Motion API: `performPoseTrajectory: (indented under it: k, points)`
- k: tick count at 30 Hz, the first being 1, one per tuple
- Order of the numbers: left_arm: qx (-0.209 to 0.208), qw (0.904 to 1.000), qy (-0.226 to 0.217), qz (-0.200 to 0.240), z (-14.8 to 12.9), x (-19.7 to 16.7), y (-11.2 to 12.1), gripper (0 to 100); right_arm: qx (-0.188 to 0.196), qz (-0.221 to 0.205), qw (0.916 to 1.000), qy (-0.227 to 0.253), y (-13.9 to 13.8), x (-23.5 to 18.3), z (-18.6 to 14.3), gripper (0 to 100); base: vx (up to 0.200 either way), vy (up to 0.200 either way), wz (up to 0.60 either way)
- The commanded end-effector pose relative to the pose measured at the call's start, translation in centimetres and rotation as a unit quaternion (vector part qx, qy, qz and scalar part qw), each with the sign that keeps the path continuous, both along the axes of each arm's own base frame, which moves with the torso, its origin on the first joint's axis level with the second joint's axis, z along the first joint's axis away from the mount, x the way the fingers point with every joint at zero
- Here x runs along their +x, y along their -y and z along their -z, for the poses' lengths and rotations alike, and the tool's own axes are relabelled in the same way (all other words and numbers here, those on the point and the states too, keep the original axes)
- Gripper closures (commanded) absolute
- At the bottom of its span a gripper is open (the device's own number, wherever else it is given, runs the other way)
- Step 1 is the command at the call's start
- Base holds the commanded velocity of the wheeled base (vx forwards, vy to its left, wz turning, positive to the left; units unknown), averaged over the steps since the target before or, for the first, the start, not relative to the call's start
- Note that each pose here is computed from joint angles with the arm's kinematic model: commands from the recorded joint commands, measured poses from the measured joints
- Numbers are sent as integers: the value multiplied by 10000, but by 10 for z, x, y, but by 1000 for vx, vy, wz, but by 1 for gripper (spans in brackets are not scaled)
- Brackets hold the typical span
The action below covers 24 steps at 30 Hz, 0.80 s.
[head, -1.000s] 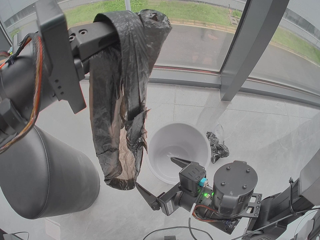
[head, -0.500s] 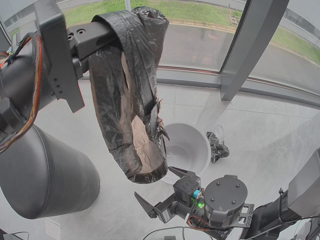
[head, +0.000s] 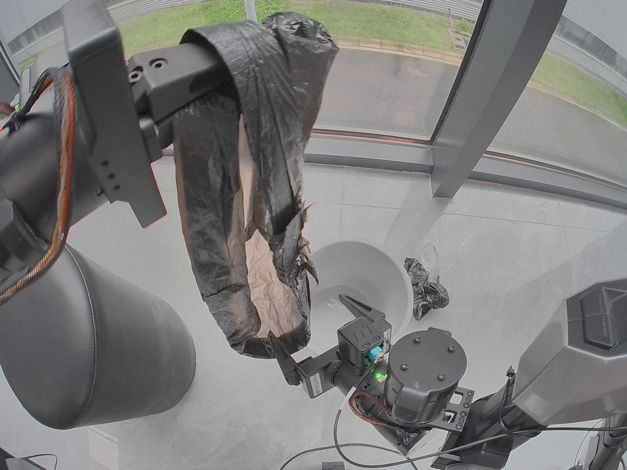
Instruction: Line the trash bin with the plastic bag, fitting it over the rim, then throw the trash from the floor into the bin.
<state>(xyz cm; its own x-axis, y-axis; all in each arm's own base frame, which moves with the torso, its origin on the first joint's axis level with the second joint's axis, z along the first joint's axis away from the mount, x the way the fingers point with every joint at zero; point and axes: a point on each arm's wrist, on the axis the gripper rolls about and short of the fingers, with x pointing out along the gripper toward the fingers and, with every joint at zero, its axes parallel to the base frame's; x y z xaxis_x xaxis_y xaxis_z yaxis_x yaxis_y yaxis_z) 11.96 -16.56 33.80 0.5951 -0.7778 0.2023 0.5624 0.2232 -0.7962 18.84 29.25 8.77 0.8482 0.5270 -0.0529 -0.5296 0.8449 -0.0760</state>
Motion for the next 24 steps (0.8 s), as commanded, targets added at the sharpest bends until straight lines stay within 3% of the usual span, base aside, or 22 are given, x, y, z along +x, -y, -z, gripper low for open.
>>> performPoseTrajectory:
  k: [1, 12, 13, 24]
  points:
    - [4, 10000, -6, 3, 0, -1, 0, 100, -89, 98, 9998, 142, -7, 5, 13, 0, 0, 0, 0]
    - [52, 10000, 6, -4, 2, 0, 0, 100, -102, 103, 9995, 268, -9, 6, 19, 0, 0, 0, 0]
    - [52, 10000, 6, -4, 2, 0, 0, 100, -115, 102, 9995, 260, -9, 7, 20, 100, 0, 0, 0]
    - [107, 9999, -23, -52, 5, 2, 0, 100, 32, 253, 9993, 288, -6, 8, 16, 100, 0, 0, 0]
